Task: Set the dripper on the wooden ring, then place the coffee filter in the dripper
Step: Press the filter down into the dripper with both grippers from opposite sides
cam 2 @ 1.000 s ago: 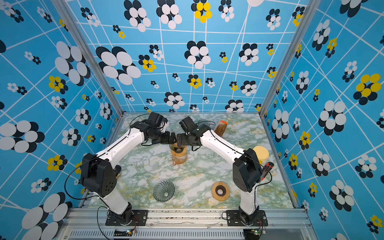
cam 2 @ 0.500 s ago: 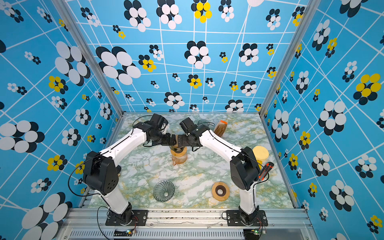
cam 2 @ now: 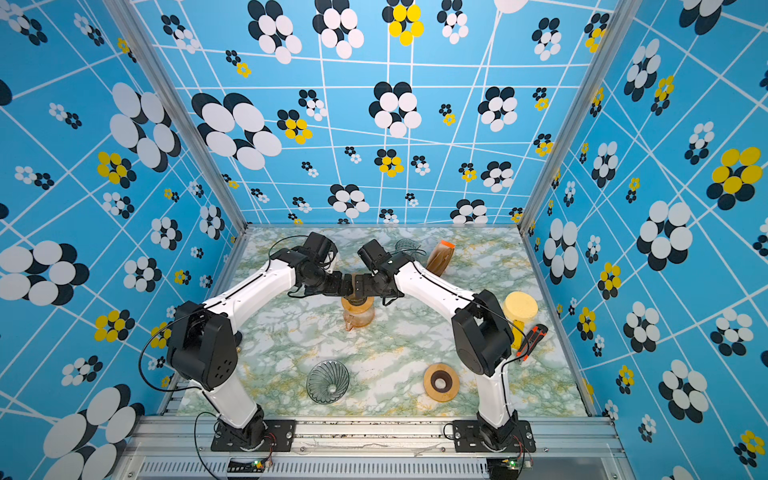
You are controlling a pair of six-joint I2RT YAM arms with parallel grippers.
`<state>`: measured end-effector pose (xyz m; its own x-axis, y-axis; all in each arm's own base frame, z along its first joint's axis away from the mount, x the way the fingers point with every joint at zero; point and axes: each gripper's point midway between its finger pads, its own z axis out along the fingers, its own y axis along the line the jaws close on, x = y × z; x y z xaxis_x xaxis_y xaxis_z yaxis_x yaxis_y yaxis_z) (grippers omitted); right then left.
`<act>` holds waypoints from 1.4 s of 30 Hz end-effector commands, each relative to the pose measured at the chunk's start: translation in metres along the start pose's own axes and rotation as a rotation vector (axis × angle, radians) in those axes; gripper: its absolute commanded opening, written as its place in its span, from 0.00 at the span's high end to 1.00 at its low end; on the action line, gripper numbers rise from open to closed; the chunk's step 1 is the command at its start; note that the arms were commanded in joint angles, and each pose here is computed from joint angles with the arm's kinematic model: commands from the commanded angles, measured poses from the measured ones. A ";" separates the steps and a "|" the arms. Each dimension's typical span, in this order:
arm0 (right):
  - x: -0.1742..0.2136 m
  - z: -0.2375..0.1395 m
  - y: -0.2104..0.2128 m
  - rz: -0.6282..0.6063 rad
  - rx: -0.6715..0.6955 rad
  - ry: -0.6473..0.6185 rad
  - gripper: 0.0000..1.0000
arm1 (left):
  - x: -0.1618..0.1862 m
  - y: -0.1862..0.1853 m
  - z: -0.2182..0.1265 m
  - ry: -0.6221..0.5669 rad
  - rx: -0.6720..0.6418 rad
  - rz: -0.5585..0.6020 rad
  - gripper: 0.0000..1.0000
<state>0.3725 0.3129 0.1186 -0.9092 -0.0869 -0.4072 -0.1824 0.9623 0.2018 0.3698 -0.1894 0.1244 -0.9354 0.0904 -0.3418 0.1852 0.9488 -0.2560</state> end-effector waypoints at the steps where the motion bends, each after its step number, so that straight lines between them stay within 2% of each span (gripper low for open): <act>1: 0.007 0.008 -0.011 0.013 0.033 0.028 0.01 | 0.008 0.004 0.012 0.034 -0.021 -0.006 0.01; 9: -0.006 -0.015 -0.006 0.019 -0.015 -0.023 0.01 | 0.001 -0.002 -0.001 0.016 -0.002 -0.008 0.01; 14: -0.016 -0.037 0.001 0.011 -0.072 -0.073 0.01 | -0.004 -0.018 -0.013 -0.022 0.090 -0.017 0.01; 17: -0.018 -0.045 0.000 0.013 -0.082 -0.088 0.01 | -0.004 -0.020 -0.019 -0.030 0.099 -0.020 0.01; 26: -0.010 -0.027 0.002 0.002 -0.107 -0.024 0.01 | -0.001 -0.010 -0.014 -0.004 0.046 -0.009 0.01; 42: 0.007 0.001 -0.015 0.009 -0.020 0.043 0.01 | 0.009 0.007 -0.005 0.026 -0.038 -0.020 0.01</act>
<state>0.3710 0.3073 0.1296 -0.9131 -0.0726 -0.4013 -0.1947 0.9422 0.2726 0.3656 -0.1883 0.1307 -0.9383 0.0727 -0.3381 0.1698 0.9486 -0.2671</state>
